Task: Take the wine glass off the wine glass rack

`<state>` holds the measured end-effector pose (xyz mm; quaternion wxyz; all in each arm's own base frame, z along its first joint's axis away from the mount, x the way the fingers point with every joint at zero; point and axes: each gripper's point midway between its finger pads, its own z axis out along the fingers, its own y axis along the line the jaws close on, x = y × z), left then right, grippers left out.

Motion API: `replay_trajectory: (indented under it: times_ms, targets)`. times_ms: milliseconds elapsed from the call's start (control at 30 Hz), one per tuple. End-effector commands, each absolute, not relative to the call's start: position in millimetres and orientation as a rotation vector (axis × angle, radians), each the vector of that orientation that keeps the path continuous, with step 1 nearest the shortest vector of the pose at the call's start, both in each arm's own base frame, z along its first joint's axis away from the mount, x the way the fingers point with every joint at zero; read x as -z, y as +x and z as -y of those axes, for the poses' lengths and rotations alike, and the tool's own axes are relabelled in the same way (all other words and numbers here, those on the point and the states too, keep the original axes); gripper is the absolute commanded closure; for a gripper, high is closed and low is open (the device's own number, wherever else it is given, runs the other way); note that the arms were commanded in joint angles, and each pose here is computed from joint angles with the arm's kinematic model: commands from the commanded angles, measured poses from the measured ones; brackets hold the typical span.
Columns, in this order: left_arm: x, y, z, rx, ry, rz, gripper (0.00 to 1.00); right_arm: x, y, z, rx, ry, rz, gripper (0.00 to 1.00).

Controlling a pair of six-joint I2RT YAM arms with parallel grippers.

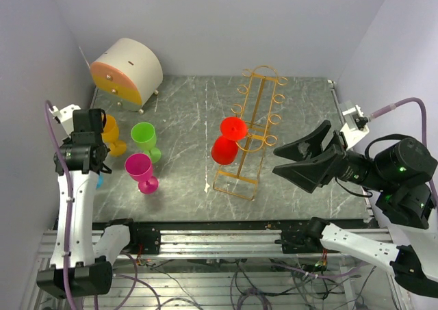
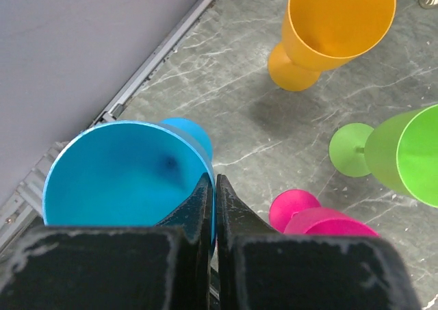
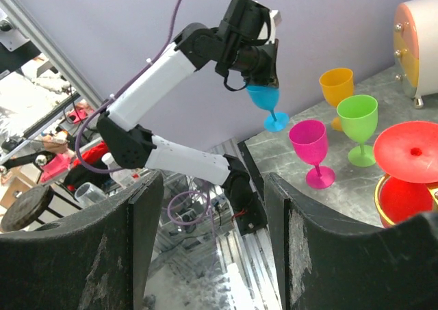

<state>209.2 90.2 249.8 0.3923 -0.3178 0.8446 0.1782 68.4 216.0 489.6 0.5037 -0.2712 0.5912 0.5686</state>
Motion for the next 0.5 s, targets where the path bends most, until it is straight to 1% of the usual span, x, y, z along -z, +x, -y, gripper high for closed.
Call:
replay_trajectory:
  times_ms: [0,233,467]
  targets:
    - [-254,243,-87,-0.38,-0.798,-2.071,0.93,-488,64,-210,-1.371,-0.654,-1.44,0.4]
    - [-238,269,-81,-0.325,-0.799,-2.086,0.93,-489,61,-202,-1.349,-0.644,-1.451,0.4]
    - [-212,278,-77,-0.291,-0.8,-2.091,0.93,-492,58,-198,-1.352,-0.636,-1.446,0.41]
